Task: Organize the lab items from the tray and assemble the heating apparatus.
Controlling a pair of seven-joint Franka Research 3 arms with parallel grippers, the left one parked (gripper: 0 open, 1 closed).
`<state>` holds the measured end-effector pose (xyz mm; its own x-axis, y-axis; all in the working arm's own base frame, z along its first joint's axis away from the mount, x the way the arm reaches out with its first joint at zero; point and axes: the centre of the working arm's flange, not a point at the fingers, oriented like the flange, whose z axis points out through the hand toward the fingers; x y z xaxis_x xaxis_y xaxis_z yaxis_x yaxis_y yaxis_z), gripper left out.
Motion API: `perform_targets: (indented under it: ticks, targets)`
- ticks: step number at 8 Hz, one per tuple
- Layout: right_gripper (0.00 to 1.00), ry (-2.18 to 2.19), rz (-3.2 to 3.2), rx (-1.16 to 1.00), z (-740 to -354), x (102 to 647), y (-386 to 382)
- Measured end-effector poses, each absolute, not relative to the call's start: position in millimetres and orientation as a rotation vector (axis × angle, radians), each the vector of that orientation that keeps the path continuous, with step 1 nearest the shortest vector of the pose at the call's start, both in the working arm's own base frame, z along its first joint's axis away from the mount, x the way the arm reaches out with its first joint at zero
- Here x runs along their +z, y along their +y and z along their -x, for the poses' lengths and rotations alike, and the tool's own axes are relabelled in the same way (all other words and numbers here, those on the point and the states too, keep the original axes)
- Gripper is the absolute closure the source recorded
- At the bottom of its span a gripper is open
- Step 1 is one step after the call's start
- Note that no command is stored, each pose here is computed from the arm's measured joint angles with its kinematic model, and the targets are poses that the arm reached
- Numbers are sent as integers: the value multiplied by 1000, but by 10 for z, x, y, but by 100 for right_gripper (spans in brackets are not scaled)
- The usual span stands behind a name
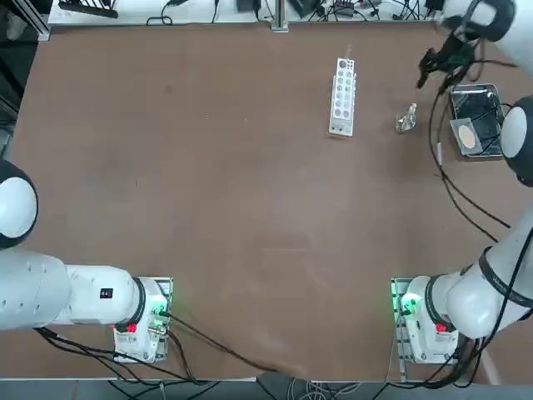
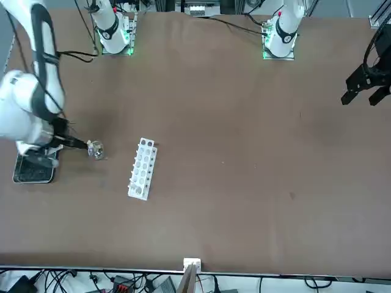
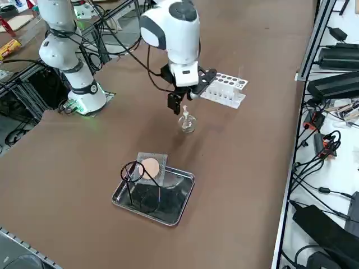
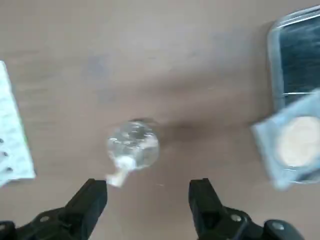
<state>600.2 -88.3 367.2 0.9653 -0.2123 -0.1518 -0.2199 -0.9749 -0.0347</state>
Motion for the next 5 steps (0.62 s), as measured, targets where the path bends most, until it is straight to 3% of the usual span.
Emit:
perform_targets:
  ticks: [5]
  targets:
    - [19, 555, 3115, 114, -5662, 3918, -2305]
